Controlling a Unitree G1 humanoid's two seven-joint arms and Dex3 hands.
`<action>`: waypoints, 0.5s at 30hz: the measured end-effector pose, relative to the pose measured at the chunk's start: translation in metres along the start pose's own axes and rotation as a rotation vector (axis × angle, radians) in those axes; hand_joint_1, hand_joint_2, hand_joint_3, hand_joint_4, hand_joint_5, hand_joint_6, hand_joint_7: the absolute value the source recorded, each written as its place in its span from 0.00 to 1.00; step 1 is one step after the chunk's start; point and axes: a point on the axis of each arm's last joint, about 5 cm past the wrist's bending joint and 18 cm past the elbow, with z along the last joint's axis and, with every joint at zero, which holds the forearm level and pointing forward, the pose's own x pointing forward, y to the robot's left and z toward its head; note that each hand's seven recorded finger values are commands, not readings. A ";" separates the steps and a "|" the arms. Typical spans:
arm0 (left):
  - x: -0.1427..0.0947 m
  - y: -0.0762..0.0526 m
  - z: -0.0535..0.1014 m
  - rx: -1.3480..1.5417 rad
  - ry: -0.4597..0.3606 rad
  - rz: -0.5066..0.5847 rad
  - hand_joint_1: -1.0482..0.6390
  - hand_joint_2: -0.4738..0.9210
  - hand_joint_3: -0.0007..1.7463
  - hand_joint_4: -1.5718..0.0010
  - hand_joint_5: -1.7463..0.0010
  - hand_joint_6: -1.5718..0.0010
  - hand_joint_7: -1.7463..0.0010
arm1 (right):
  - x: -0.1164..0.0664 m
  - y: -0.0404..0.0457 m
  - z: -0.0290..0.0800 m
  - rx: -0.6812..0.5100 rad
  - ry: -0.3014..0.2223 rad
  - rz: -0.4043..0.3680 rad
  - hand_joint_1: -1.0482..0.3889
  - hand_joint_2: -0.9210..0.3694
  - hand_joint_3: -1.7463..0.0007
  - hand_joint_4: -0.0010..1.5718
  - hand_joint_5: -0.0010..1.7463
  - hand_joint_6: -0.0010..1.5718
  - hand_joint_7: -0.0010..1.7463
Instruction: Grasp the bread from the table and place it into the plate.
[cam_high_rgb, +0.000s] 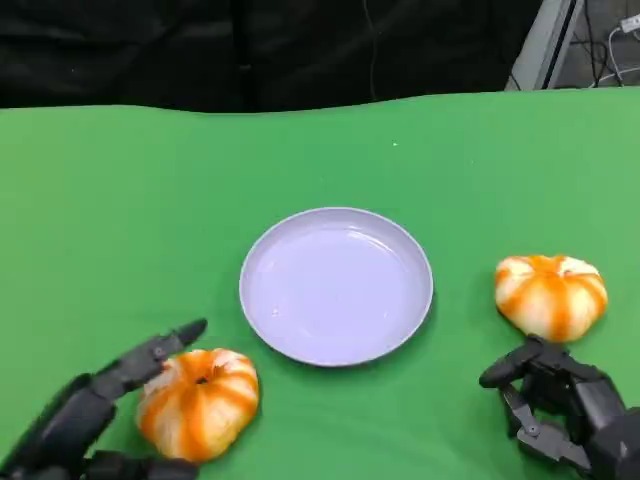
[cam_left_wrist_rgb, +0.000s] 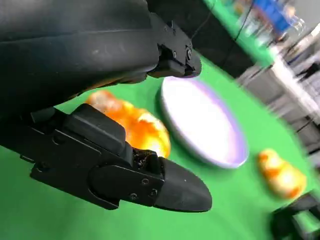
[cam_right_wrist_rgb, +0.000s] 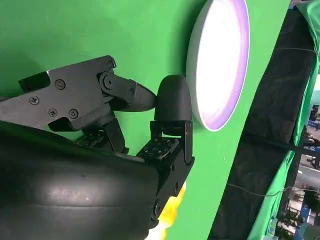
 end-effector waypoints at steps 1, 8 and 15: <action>0.001 -0.001 0.003 0.019 0.016 -0.015 0.00 1.00 0.21 0.95 1.00 0.87 1.00 | 0.000 0.0000 0.000 0.000 0.000 0.000 0.62 0.09 0.60 0.44 1.00 0.47 0.72; 0.014 -0.004 0.019 0.179 0.113 -0.109 0.00 1.00 0.28 0.94 0.99 0.89 1.00 | 0.001 0.0006 0.000 0.001 0.000 -0.001 0.62 0.09 0.60 0.44 1.00 0.47 0.72; 0.028 -0.010 0.028 0.303 0.180 -0.187 0.01 1.00 0.31 0.91 0.98 0.89 1.00 | 0.001 0.0015 0.000 0.003 0.000 -0.001 0.62 0.08 0.60 0.44 1.00 0.47 0.72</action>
